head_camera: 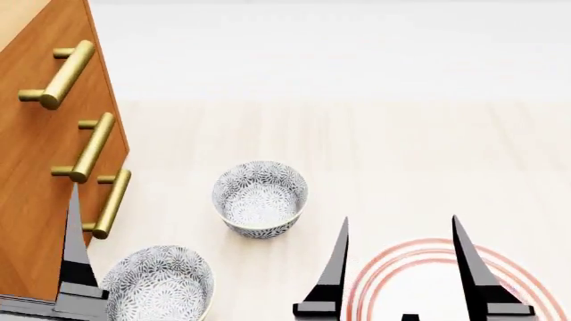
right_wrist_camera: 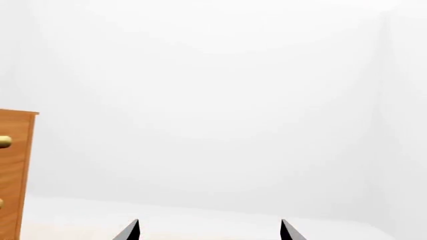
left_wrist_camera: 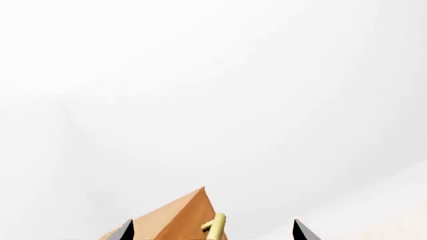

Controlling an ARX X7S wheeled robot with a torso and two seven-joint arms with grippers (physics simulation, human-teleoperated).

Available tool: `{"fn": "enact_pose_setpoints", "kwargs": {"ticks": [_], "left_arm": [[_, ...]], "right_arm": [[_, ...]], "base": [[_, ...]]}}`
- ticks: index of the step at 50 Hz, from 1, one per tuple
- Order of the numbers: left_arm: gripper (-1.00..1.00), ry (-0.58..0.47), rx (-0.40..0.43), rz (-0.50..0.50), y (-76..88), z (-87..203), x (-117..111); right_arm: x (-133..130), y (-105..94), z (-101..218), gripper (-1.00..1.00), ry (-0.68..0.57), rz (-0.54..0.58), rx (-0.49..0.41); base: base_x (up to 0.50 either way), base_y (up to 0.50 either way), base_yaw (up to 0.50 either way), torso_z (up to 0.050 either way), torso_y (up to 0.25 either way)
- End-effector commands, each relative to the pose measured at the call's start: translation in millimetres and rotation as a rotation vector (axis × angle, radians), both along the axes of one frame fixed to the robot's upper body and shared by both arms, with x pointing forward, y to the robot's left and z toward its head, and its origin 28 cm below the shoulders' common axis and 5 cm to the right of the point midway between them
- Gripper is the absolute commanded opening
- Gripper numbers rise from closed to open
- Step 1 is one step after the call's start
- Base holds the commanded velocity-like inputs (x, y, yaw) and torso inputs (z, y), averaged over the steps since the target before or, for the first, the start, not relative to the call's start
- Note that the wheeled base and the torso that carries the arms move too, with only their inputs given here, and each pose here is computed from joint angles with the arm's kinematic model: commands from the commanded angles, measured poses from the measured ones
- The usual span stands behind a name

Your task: Open the top drawer of the cabinet.

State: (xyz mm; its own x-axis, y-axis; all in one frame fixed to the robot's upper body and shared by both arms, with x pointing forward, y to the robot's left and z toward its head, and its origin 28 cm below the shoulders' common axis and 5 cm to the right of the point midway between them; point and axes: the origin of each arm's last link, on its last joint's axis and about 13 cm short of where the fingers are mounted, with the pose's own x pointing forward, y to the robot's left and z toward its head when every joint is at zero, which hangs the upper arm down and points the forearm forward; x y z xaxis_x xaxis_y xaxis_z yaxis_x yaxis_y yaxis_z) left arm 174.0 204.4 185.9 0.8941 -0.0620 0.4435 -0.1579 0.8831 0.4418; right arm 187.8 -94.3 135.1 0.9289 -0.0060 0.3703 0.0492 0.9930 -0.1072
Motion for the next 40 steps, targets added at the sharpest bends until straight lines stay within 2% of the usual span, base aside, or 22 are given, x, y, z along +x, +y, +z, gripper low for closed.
{"fn": "enact_pose_setpoints", "kwargs": {"ticks": [1,2,3,5,11,18,21,26,27,29,31,33,34,38,40], "left_arm": [[1.00,-0.170,0.161,0.134,-2.6,40.7,26.5],[1.00,-0.160,0.218,0.110,-4.6,42.2,29.1],[1.00,-0.160,0.218,0.110,-4.8,42.5,29.0],[1.00,-0.208,0.289,0.143,-6.8,47.0,33.9],[1.00,-0.205,0.366,0.144,-10.9,57.1,43.8],[1.00,-0.252,0.512,0.200,-13.5,68.4,60.7],[1.00,-0.261,0.574,0.209,-13.7,69.8,68.3],[1.00,-0.258,0.630,0.213,-13.5,67.7,76.4],[1.00,-0.264,0.668,0.214,-13.3,67.4,80.5],[1.00,-0.259,0.676,0.204,-13.7,67.8,84.8],[1.00,-0.249,0.736,0.202,-14.0,65.8,93.2],[1.00,-0.237,0.747,0.200,-14.3,65.1,97.3],[1.00,-0.237,0.787,0.206,-14.6,63.7,103.7],[1.00,-0.219,0.825,0.206,-16.2,64.7,111.2],[1.00,-0.163,0.839,0.200,-17.3,61.8,117.0]], "right_arm": [[-0.8,0.6,1.7,1.00,0.005,0.025,0.006],[-0.5,0.8,1.3,1.00,0.002,0.028,0.006],[-0.5,0.8,1.2,1.00,0.002,0.028,0.006],[-0.5,0.6,1.8,1.00,0.001,0.028,0.005],[-0.5,0.9,2.4,1.00,0.001,0.032,0.004],[-3.3,1.6,7.1,1.00,-0.005,0.033,0.004],[-3.6,1.0,6.6,1.00,-0.006,0.033,0.006],[-3.5,0.4,6.6,1.00,-0.011,0.034,0.007],[-3.4,0.4,6.5,1.00,-0.012,0.034,0.007],[-4.2,0.9,7.5,1.00,-0.012,0.035,0.007],[-4.0,1.0,7.8,1.00,-0.013,0.036,0.008],[-4.0,1.3,8.2,1.00,-0.014,0.038,0.007],[-4.0,1.4,8.8,1.00,-0.015,0.039,0.008],[-3.6,1.0,7.6,1.00,-0.014,0.040,0.010],[-4.1,0.9,8.9,1.00,-0.016,0.040,0.009]], "base": [[0.00,0.00,0.00,0.000,0.000],[0.00,0.00,0.00,0.000,0.000],[0.00,0.00,0.00,0.000,0.000],[0.00,0.00,0.00,0.000,0.000],[0.00,0.00,0.00,0.000,0.000],[0.00,0.00,0.00,0.000,0.000],[0.00,0.00,0.00,0.000,0.000],[0.00,0.00,0.00,0.000,0.000],[0.00,0.00,0.00,0.000,0.000],[0.00,0.00,0.00,0.000,0.000],[0.00,0.00,0.00,0.000,0.000],[0.00,0.00,0.00,0.000,0.000],[0.00,0.00,0.00,0.000,0.000],[0.00,0.00,0.00,0.000,0.000],[0.00,0.00,0.00,0.000,0.000]]}}
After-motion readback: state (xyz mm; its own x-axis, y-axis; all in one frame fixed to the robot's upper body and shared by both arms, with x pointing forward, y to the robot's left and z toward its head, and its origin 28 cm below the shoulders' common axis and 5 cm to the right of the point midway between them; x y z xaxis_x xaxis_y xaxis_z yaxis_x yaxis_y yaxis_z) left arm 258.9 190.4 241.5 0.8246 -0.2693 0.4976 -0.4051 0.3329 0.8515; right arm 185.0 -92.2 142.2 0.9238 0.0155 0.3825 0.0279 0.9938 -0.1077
